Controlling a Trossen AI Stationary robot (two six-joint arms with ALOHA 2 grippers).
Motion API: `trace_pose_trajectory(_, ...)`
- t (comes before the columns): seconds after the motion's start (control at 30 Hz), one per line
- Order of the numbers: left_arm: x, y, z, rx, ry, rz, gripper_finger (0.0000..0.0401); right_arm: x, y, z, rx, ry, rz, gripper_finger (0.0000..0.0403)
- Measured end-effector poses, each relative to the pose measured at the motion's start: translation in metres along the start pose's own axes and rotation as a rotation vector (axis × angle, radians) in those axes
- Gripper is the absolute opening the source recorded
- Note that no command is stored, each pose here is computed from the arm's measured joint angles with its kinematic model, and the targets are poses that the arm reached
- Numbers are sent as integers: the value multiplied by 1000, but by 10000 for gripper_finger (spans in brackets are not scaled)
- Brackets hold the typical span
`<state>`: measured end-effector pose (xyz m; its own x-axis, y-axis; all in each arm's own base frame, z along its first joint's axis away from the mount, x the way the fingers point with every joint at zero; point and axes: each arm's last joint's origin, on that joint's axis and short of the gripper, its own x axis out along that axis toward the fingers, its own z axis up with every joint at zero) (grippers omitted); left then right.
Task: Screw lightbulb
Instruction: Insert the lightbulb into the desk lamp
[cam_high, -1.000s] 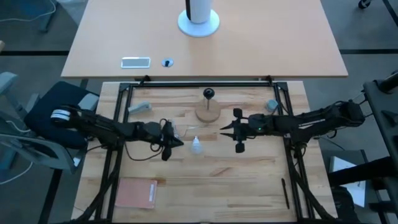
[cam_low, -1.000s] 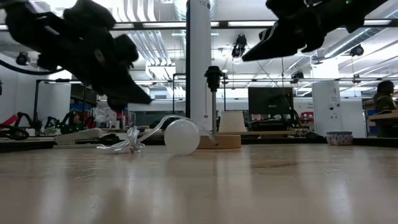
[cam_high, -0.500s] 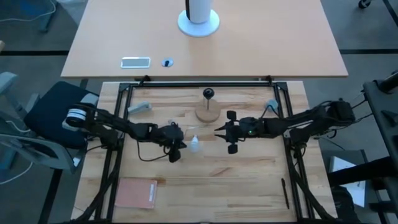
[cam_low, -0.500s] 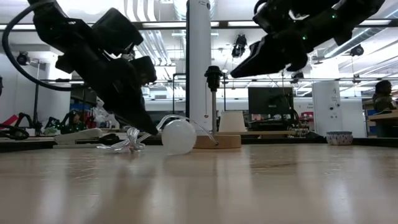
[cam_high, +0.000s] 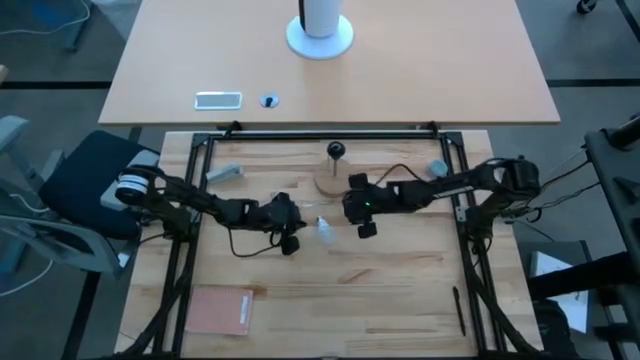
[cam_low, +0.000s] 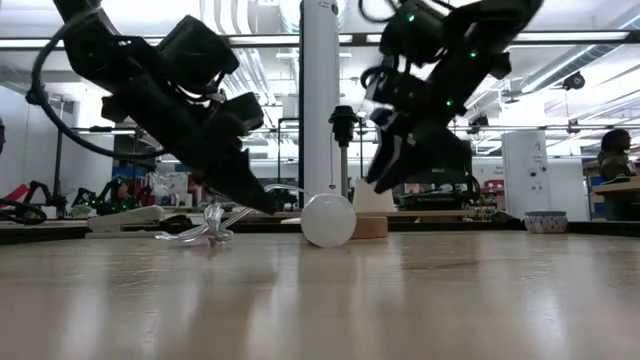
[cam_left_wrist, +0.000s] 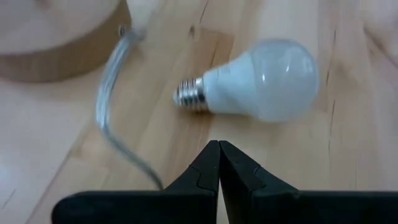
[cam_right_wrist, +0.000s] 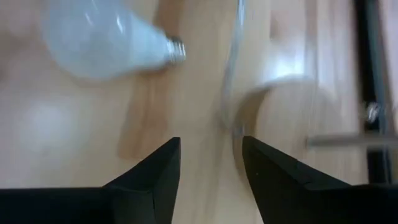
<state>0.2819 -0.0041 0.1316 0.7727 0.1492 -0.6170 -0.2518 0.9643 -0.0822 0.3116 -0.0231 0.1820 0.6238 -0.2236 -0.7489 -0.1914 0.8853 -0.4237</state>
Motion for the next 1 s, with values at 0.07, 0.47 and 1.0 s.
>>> trace_pose_trajectory(0.07, 5, 0, -3, 1, 8, 2, 0, 2, -1, 1, -27, 22, 36, 171)
trace_pose_trajectory(0.47, 53, -10, 2, 9, 51, 22, 0, 26, 10, 5, -102, -3, 139, 152)
trace_pose_trajectory(1.0, 52, -13, 17, 120, 36, 84, 0, 28, 26, 15, -65, -83, 265, 92)
